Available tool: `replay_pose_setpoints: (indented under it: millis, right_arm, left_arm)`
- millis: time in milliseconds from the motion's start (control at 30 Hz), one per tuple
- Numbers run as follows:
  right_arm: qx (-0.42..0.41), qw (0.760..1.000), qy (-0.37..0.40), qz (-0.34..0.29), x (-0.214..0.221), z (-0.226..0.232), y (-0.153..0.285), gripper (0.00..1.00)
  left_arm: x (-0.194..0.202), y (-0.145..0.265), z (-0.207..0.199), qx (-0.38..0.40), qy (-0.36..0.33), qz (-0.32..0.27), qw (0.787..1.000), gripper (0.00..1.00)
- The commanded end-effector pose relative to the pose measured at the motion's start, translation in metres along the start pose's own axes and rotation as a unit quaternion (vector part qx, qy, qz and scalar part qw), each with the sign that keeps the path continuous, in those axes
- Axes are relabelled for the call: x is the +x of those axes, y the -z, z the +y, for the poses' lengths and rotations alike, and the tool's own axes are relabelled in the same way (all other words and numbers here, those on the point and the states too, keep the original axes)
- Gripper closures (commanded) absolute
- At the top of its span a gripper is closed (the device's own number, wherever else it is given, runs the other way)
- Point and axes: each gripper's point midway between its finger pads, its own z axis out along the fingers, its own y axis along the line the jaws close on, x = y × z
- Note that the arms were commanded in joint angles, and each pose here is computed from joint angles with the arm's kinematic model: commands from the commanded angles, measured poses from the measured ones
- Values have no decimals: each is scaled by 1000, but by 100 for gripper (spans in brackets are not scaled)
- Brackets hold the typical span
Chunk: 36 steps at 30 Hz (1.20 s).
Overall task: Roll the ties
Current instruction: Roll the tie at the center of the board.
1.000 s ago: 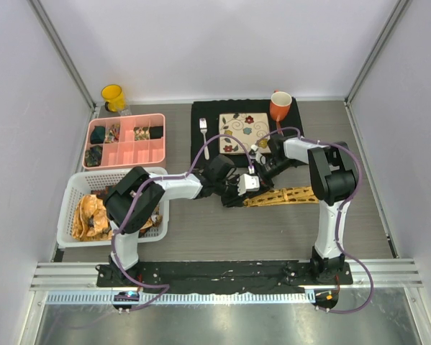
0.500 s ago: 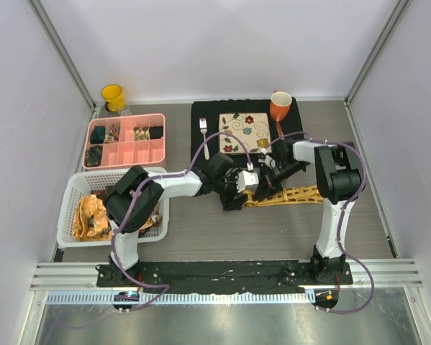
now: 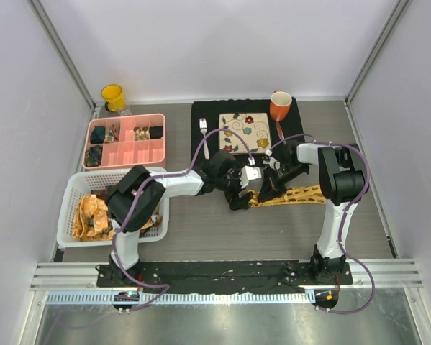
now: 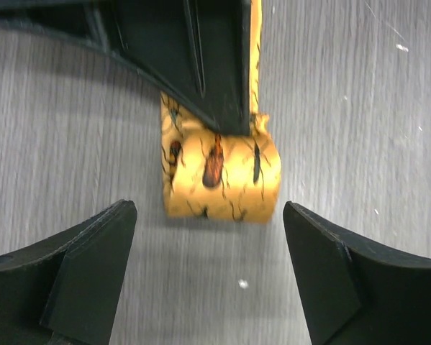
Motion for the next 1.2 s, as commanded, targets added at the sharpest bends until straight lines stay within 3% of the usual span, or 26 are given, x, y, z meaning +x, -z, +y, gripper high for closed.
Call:
replay_pose_setpoints:
  millis: [0,167,267,400,600,767,933,1167]
  right_arm:
    - [113,992,50,-27,-22,-52,-11,99]
    - [103,992,67,-15,-18,-40,-17,99]
    - [95,993,71,-13,-18,-33,-19,99]
    - [87,993,73,-12,-17,-21,-25,99]
    - [44,996,69,-25,-22,9,-14,98]
    - [1,997,62,-52,-32,33,13,84]
    - [28,998,36,-39,-23,13,7,84]
    - [113,993,25,-5,-10,-43,-11,88]
  left_arm:
    - [-28,-16,15,-19,-36,-43,998,14]
    - [-27,-26,9,-9,-44,-28,999,20]
    - [-19,-29,5,-5,-51,-9,999,29]
    - [8,-22,-1,-1,-45,37,998,52]
    - [48,4,-15,7,-32,77,996,78]
    - [65,11,-22,17,-31,95,995,83]
    - [63,8,-16,6,-22,92,995,84]
    - [22,11,-3,-24,4,45,999,82]
